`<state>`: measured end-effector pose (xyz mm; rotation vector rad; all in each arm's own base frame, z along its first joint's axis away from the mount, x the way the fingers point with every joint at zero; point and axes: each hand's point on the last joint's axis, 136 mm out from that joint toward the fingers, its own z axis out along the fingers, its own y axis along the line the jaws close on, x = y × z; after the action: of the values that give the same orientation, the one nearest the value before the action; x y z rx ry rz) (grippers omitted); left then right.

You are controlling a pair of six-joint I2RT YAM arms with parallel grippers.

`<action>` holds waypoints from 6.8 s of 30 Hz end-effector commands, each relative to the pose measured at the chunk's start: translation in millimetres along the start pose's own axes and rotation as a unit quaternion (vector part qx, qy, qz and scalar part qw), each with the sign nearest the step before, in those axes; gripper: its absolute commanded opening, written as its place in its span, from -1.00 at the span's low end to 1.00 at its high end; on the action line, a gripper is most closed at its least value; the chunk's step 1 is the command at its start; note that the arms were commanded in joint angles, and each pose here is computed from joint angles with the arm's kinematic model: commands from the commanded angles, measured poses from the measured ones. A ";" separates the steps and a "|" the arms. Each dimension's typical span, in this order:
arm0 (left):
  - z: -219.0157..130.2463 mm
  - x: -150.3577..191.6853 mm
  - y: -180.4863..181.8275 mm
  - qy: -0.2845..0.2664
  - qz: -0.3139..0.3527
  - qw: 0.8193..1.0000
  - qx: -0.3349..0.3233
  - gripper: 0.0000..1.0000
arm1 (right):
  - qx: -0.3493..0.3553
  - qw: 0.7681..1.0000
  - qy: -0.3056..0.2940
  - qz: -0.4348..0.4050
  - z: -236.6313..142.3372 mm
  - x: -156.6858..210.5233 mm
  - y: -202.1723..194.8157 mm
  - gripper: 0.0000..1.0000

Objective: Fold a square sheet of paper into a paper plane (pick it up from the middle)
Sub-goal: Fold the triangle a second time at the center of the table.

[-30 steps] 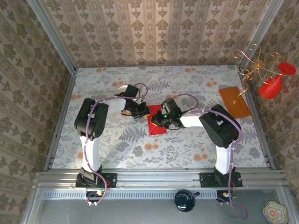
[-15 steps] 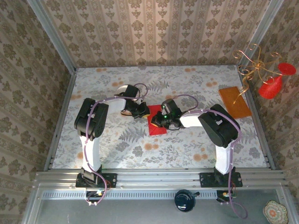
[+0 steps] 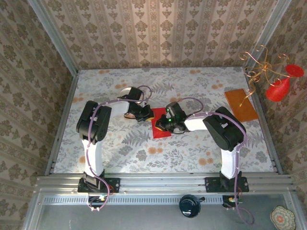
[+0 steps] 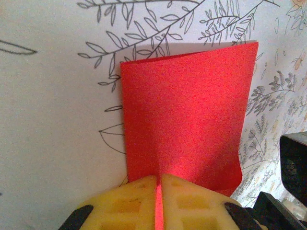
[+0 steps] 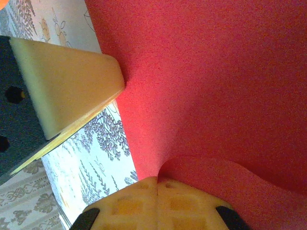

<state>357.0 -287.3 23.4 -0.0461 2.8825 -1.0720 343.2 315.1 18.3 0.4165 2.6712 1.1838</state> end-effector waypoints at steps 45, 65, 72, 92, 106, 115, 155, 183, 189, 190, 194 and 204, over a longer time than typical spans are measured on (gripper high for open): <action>-63.9 20.8 -7.9 -0.076 -0.021 0.997 0.011 -0.50 | 0.054 0.998 0.019 0.022 5.9 14.3 -35.7 -0.66; -20.2 39.7 -24.1 -0.020 0.006 1.000 0.009 -0.90 | 0.094 0.995 0.029 0.035 6.7 18.3 -53.4 -1.00; -8.5 40.5 -12.4 -0.006 0.003 1.000 -0.017 -0.96 | 0.091 0.995 0.029 0.038 6.8 18.4 -53.4 -1.00; 2.8 51.3 18.9 0.016 -0.008 0.997 -0.075 -0.99 | 0.052 0.997 0.030 0.039 4.4 15.2 -36.9 -1.00; 5.0 56.0 26.8 0.030 -0.005 0.996 -0.089 -0.99 | 0.035 0.999 0.003 -0.035 -24.0 -9.2 -12.6 -0.99; 1.2 54.2 21.8 0.029 0.000 0.996 -0.084 -0.99 | 0.114 0.993 0.004 0.007 -19.4 -5.6 -64.1 -1.00; 4.5 118.7 -6.7 0.079 0.025 0.994 -0.069 -0.88 | 0.199 0.976 0.034 0.086 -21.9 14.0 -118.1 -1.00; -2.3 133.0 21.1 0.112 0.033 0.986 -0.120 -0.96 | 0.213 0.972 0.040 0.090 -22.3 16.3 -127.4 -1.00; -10.4 154.8 41.4 0.144 0.034 0.978 -0.149 -0.98 | 0.217 0.971 0.041 0.093 -22.3 16.4 -129.7 -1.00; -12.4 158.0 44.6 0.147 0.034 0.977 -0.153 -0.98 | 0.217 0.971 0.041 0.093 -22.5 16.5 -129.8 -1.00; -22.9 174.2 53.4 0.167 0.040 0.972 -0.162 -0.99 | 0.219 0.970 0.041 0.093 -22.9 16.0 -130.5 -1.00; -49.5 131.1 7.7 0.065 0.063 0.991 -0.094 -0.99 | 0.216 0.971 0.038 0.093 -23.7 16.3 -129.6 -1.00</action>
<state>209.2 -251.4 27.1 0.2272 3.1325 -0.7607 343.1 277.7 10.3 0.4888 2.7826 1.0743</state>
